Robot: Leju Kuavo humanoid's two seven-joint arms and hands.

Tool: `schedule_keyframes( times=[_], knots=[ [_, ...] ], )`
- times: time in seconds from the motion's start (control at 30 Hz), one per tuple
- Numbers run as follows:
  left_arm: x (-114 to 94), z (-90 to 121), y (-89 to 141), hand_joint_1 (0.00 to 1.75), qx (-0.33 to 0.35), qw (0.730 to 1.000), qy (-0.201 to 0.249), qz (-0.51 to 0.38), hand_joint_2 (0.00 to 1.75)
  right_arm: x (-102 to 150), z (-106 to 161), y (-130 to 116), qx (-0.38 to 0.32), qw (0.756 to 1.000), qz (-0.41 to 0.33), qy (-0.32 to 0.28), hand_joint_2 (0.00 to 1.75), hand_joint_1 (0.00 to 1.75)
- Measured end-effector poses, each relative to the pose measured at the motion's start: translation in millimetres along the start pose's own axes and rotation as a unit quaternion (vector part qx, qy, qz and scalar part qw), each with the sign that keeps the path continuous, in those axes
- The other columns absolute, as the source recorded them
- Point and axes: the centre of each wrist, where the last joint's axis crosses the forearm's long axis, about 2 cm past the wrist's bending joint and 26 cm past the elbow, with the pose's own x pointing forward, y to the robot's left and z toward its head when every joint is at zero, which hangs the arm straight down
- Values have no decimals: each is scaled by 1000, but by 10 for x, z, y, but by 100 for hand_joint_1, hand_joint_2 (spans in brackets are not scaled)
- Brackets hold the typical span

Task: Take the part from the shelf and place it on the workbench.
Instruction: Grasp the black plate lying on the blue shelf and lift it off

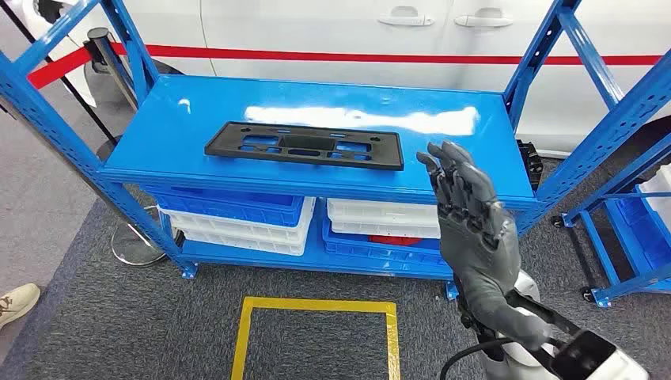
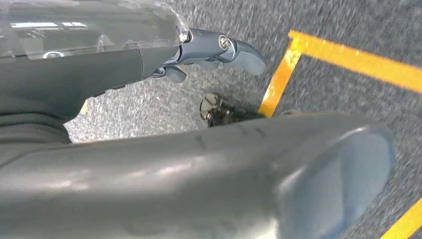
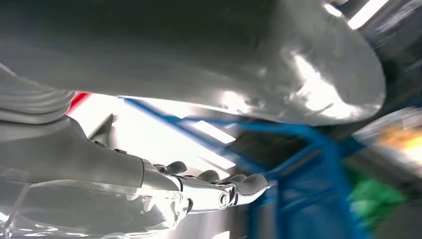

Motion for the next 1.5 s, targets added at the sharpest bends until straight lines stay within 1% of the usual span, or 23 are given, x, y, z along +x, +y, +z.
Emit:
schedule_keyframes(
  times=[0.17,0.33,0.5,0.7,0.83,1.03,1.1,1.23,1.33,1.5],
  knots=[
    [-1,0,4,0,-1,1000,0,12,0,148,-102,95,18,998,-46,-48,0,0],
    [-23,7,-22,0,-3,1000,-1,18,0,248,-157,131,32,995,-65,-72,0,0],
    [-21,8,-37,0,-5,1000,-3,22,0,290,-160,145,40,994,-70,-77,0,0],
    [-36,11,-35,0,-3,1000,-2,21,0,280,-103,153,50,993,-86,-67,0,0],
    [-43,12,-27,0,-5,1000,2,20,0,220,0,158,52,995,-77,-38,0,0],
    [-27,8,-37,0,-9,1000,-4,19,0,1,216,195,60,995,-78,27,0,0],
    [-26,8,-40,0,-8,1000,-5,21,0,-100,318,202,60,993,-80,56,0,0],
    [-27,10,-60,0,-10,1000,-6,22,0,-422,515,315,65,985,-80,135,0,0],
    [-50,18,-75,0,-12,1000,-5,24,0,-579,590,418,64,981,-88,163,0,0],
    [-78,25,-78,0,-13,1000,-5,27,0,-694,738,496,57,974,-96,199,0,0]
  ],
)
